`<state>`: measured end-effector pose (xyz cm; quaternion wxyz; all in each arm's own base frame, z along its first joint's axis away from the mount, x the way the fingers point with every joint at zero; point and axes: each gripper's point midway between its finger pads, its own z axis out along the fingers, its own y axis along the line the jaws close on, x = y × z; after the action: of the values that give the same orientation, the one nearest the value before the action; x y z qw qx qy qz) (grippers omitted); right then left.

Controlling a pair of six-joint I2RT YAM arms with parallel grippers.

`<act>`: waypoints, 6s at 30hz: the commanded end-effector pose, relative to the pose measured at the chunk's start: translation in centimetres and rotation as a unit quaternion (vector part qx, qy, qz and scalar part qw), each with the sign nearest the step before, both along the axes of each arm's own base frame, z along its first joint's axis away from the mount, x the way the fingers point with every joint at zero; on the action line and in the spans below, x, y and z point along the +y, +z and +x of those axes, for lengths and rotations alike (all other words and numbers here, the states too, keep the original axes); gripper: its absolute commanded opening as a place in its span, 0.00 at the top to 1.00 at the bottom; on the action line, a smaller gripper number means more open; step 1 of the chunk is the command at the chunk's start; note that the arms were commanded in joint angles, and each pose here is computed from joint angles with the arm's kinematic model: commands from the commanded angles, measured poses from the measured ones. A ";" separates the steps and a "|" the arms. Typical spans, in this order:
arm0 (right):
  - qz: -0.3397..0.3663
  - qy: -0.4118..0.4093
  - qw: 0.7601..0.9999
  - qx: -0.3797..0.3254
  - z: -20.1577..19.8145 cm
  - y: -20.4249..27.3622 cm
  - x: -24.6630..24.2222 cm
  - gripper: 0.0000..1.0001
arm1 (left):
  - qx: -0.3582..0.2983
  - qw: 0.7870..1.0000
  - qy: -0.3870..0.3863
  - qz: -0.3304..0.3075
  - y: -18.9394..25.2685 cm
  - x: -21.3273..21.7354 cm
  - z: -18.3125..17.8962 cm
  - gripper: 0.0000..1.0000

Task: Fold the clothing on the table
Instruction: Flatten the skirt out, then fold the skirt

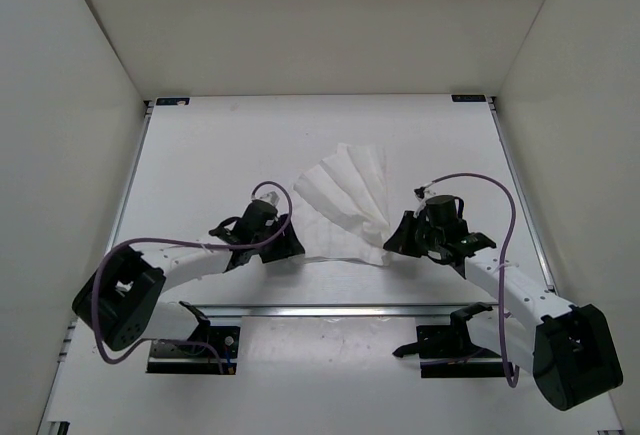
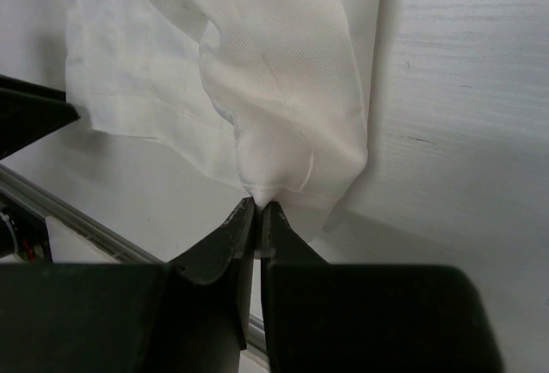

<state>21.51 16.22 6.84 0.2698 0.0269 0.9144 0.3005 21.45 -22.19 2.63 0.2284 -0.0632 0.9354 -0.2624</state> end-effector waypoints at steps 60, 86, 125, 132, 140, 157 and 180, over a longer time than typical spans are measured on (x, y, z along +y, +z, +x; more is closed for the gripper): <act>0.087 -0.021 0.994 -0.057 14.1 12.5 0.4 1.00 | -0.155 0.986 0.047 0.026 15.8 7.5 10.9 0.94; -0.091 -0.077 0.992 0.050 1.1 -3.9 -3.5 0.53 | -0.019 1.000 -0.013 0.002 0.8 3.7 -2.3 0.30; -0.063 -0.006 0.997 0.035 -7.5 4.2 -2.0 1.00 | -0.058 0.997 -0.033 -0.026 9.1 6.6 -7.4 1.00; -0.021 -0.009 0.998 0.063 -10.0 5.0 -2.9 1.00 | -0.058 0.996 -0.031 -0.062 10.8 6.5 -8.5 1.00; 0.065 -0.031 0.997 0.029 -4.6 9.6 -2.8 1.00 | -0.120 0.987 0.031 -0.103 15.5 6.5 -2.2 1.00; 0.031 -0.141 0.987 -0.065 22.9 9.6 -7.8 0.44 | -0.155 0.970 0.149 -0.118 15.5 9.5 22.5 0.41; 0.080 -0.178 0.976 0.096 6.9 -3.8 -5.6 0.32 | -0.033 0.993 0.104 -0.038 0.5 7.2 5.6 0.33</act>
<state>27.50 10.05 3.81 0.2194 0.2415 0.8934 0.3087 25.91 -14.72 2.77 0.2547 -0.1628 0.9124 -0.2759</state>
